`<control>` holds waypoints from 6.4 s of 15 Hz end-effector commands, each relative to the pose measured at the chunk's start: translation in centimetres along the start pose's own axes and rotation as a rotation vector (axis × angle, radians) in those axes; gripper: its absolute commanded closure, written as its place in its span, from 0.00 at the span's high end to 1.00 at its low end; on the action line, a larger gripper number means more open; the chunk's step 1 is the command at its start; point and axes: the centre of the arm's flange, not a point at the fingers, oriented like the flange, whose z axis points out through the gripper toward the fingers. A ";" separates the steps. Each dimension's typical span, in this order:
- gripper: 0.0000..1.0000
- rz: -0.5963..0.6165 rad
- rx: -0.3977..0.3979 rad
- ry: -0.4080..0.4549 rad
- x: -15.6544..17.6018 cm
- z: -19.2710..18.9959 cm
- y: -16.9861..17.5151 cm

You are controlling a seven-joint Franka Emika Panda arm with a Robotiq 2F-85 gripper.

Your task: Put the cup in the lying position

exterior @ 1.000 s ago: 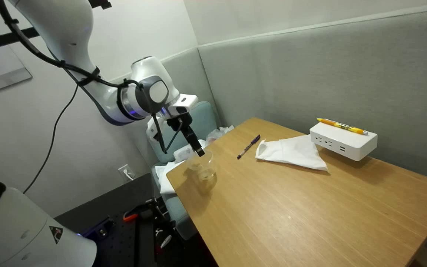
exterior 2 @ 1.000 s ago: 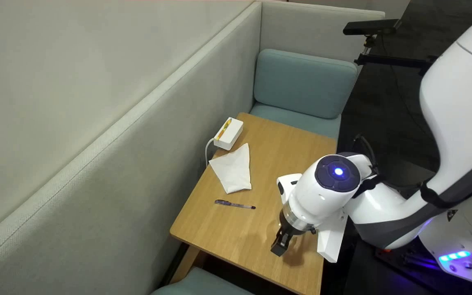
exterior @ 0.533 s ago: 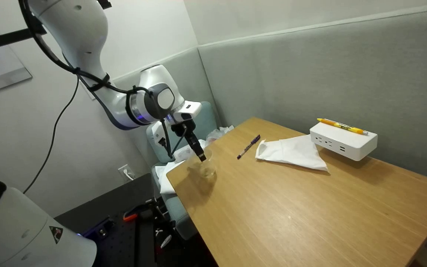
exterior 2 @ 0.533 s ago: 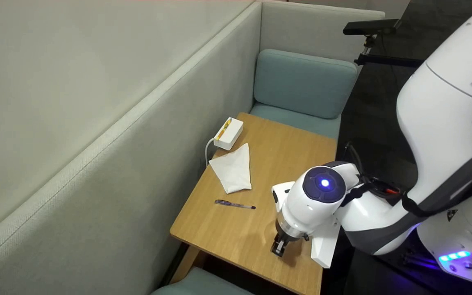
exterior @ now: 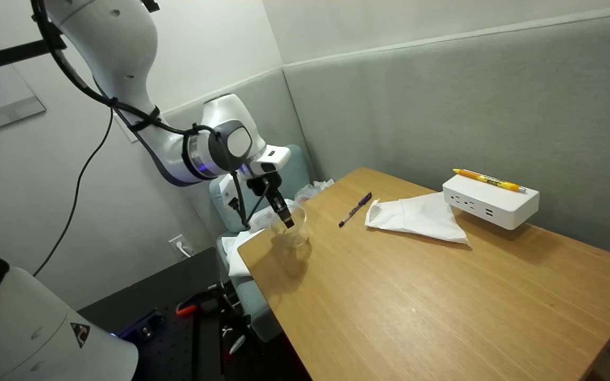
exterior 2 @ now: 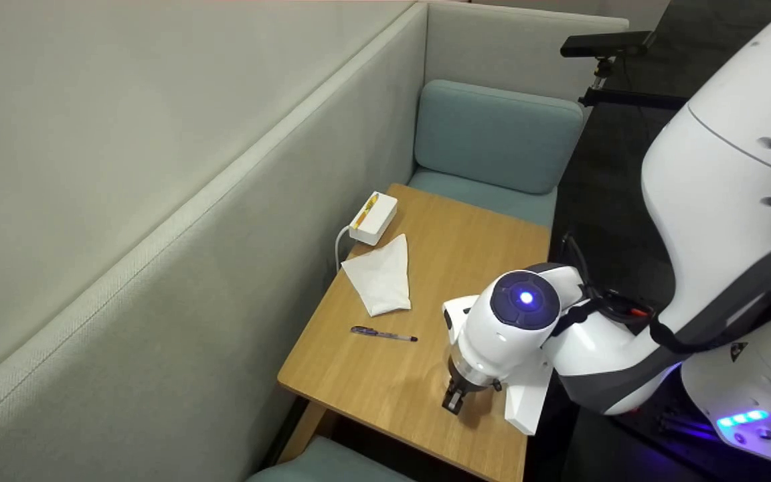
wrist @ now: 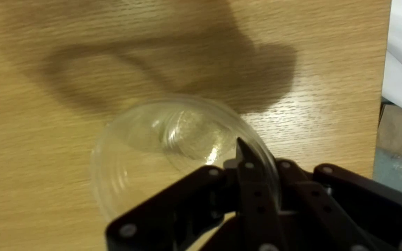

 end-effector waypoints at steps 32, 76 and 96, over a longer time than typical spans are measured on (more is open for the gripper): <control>0.01 0.118 0.489 -0.204 9.8 -2.8 21.5; 1.00 -0.075 0.783 -0.422 13.9 4.0 27.3; 1.00 -0.152 0.289 -0.398 11.0 -6.9 26.2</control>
